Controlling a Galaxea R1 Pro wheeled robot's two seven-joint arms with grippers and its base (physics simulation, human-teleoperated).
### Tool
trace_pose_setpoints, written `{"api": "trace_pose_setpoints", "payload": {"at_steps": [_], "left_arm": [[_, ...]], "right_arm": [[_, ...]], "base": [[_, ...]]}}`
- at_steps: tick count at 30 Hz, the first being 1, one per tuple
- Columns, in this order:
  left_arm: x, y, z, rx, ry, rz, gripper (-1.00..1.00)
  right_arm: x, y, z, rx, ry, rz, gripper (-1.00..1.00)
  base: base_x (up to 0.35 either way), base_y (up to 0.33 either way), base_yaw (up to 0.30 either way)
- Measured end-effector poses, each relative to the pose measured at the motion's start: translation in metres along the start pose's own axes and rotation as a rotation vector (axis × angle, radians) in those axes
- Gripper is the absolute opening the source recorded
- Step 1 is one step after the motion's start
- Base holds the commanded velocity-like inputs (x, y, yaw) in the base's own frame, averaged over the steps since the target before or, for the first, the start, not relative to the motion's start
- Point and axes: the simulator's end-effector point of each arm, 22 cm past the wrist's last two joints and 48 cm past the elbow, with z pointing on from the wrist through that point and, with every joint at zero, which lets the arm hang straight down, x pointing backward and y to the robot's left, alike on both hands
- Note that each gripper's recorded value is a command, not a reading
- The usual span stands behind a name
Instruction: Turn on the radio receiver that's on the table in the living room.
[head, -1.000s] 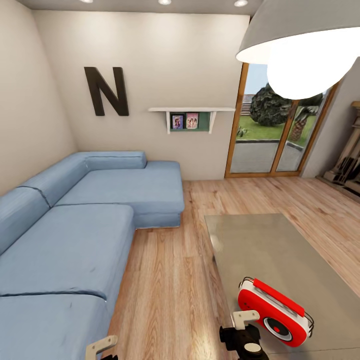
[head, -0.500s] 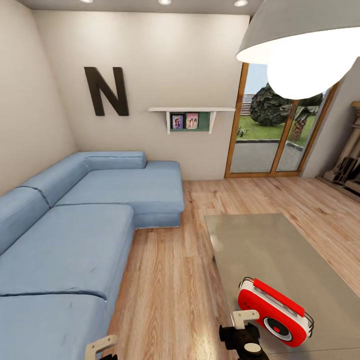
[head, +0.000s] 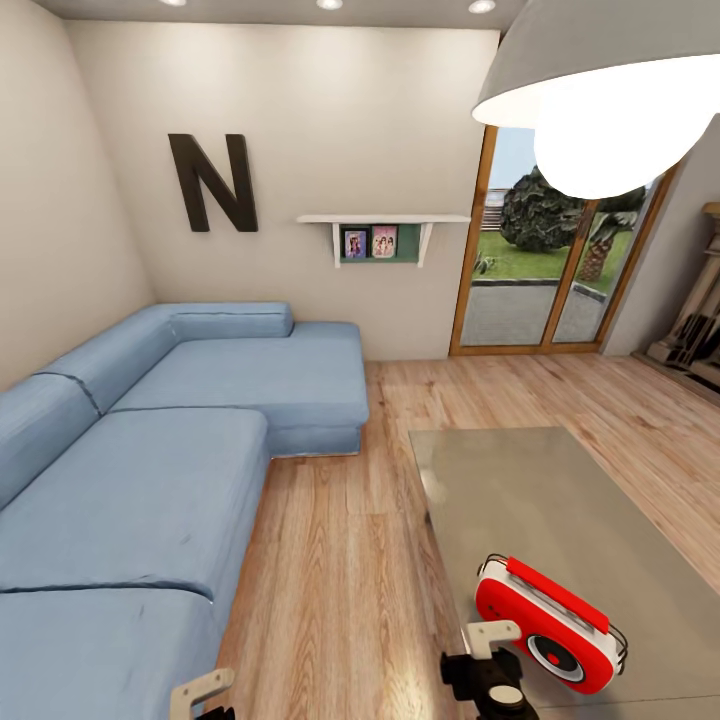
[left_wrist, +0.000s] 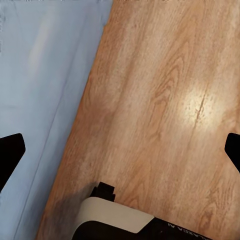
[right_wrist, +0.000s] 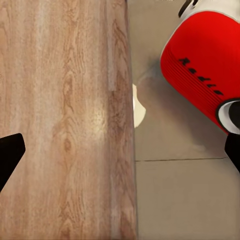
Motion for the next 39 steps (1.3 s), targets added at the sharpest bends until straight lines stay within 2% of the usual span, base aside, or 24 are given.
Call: {"api": "trace_pose_setpoints", "payload": {"at_steps": [23, 31, 39], "left_arm": [[-0.0033, 0.0004, -0.0009, 0.001, -0.007, -0.006, 1.0], [-0.0029, 0.0005, -0.0008, 0.0, -0.006, -0.005, 1.0], [-0.0027, 0.0005, -0.0007, 0.0, -0.006, -0.004, 1.0]], "right_arm": [[-0.0002, 0.0005, 0.0, -0.004, 0.0, 0.005, 1.0], [-0.0002, 0.0005, 0.0, -0.004, 0.0, 0.005, 1.0], [0.0005, 0.0013, 0.0001, -0.006, 0.001, 0.006, 1.0]], "base": [[0.002, 0.0, 0.0], [0.27, -0.042, 0.0], [0.053, -0.007, 0.0]]}}
